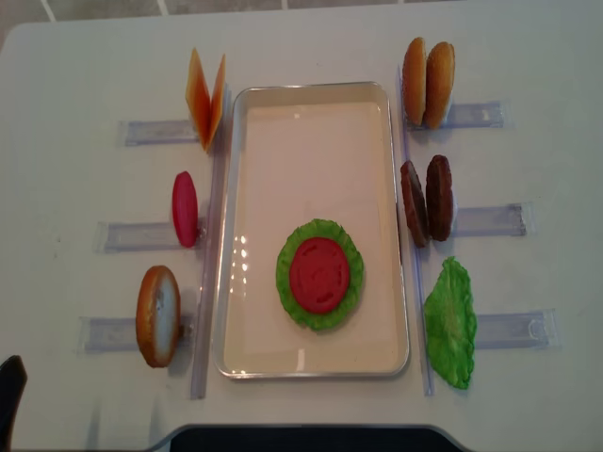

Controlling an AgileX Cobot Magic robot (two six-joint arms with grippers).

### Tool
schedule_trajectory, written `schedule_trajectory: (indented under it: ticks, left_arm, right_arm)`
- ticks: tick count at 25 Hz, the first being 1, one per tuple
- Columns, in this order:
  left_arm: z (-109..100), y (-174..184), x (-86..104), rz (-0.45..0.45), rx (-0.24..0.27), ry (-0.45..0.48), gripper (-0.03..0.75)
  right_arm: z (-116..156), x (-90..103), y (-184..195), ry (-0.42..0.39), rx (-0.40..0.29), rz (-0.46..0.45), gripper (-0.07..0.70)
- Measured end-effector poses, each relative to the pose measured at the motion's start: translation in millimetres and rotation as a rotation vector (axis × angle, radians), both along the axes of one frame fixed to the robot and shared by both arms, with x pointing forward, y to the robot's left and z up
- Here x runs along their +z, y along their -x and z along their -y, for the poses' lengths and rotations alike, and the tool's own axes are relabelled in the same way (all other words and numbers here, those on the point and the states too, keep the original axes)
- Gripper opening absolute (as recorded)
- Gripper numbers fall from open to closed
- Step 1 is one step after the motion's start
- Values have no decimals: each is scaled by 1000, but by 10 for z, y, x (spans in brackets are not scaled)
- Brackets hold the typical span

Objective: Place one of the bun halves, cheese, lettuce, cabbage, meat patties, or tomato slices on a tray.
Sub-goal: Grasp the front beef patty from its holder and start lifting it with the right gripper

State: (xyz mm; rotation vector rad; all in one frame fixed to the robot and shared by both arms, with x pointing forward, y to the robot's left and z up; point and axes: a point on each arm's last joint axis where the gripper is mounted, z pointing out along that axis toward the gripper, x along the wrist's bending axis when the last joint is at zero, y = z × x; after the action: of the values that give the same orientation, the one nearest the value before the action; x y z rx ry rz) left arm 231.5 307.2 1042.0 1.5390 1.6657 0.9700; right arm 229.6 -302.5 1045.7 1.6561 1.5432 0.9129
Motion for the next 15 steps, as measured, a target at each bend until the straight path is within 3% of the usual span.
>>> schedule_trajectory:
  ticks: [15]
  left_arm:
    - [0,0,0,0,0,0,692]
  right_arm:
    - [0,1,-15,0,0,-10,538]
